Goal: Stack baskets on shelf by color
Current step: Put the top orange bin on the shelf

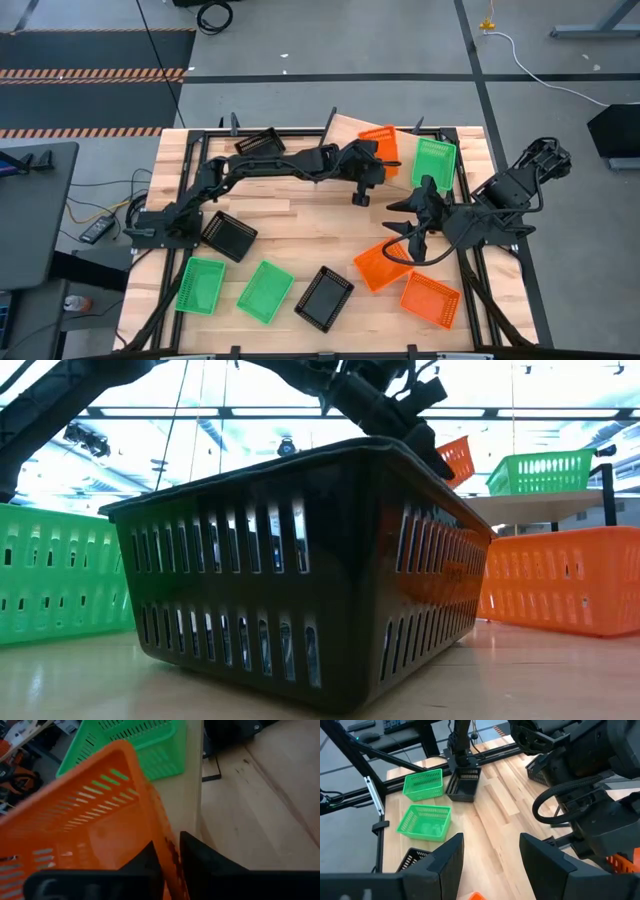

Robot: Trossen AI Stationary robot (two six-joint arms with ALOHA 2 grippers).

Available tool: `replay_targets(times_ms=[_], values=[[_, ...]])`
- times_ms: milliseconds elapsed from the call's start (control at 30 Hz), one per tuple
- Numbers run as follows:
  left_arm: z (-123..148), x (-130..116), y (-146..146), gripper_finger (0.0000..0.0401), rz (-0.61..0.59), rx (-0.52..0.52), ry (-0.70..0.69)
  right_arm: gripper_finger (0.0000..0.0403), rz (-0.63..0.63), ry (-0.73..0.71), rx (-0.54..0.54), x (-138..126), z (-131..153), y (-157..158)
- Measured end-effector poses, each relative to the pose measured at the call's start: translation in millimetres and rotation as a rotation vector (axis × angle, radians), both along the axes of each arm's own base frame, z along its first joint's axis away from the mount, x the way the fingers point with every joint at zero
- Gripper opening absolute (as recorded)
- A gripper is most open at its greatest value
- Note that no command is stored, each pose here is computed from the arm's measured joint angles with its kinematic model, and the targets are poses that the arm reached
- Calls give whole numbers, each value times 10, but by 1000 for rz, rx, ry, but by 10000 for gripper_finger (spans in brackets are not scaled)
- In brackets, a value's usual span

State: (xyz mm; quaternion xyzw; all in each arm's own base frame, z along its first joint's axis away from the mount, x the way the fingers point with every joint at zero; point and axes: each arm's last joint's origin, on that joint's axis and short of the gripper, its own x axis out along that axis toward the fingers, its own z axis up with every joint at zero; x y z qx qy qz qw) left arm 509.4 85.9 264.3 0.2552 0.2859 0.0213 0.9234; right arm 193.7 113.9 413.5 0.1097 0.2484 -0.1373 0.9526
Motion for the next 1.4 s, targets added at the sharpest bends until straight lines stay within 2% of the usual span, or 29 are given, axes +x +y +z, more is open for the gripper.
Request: replay_targets(times_ms=[233, 400, 500, 600, 733, 967, 1233, 1400], values=[[9, 19, -99, 114, -7, 10, -7, 199, -7, 16, 11, -10, -17, -5], [30, -8, -157, 148, 48, 101, 35, 199, -7, 19, 9, -13, -19, -7], [170, -88, -169, 162, 83, 149, 48, 199, -7, 35, -2, -22, -31, -14], [422, -204, -182, 170, 92, 146, 11, 199, -8, 62, -23, -48, -49, -32], [714, -395, -161, 174, 76, 55, -26, 199, -24, 97, -67, -90, -73, -68], [1035, -754, -21, 172, 51, -209, -18, 199, -113, 217, -241, -155, -166, -214], [1496, -1168, 26, 172, 82, -286, -96, 199, -189, 365, -336, -29, -364, -502], [1604, -1388, 13, 172, 74, -327, -102, 199, -159, 490, -321, 148, -644, -751]])
